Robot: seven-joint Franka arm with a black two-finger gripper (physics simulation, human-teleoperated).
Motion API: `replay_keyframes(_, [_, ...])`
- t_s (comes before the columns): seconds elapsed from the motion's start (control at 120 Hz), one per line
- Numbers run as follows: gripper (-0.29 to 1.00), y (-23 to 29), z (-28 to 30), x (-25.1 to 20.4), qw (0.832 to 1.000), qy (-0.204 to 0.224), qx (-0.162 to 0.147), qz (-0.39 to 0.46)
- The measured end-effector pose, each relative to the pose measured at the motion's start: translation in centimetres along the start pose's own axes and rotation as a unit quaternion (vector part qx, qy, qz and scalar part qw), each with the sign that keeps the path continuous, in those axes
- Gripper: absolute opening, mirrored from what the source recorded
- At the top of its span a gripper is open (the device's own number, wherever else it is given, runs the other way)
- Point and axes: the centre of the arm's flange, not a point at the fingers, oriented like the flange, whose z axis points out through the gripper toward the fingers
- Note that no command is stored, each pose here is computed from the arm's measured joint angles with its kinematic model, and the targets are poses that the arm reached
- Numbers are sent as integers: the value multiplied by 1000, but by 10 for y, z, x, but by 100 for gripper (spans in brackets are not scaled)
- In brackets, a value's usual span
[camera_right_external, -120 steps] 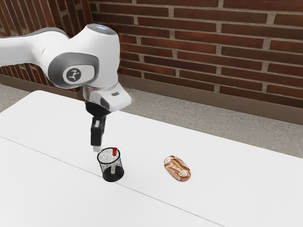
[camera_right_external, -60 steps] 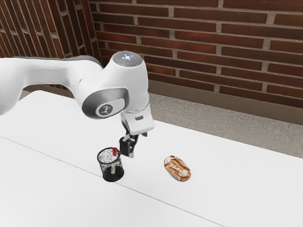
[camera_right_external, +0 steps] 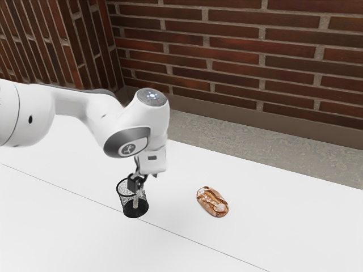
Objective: Take the marker out of the pen holder and place it to the left of the pen holder.
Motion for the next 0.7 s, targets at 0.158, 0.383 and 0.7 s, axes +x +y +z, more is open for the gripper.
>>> replay_keyframes(0.158, [38,1,5,-6,1000,4,-8,7])
replay_keyframes(0.383, [28,-1,4,-9,1000,8,-7,17])
replay_keyframes(0.7, [23,-5,10,-32,1000,7,-12,10])
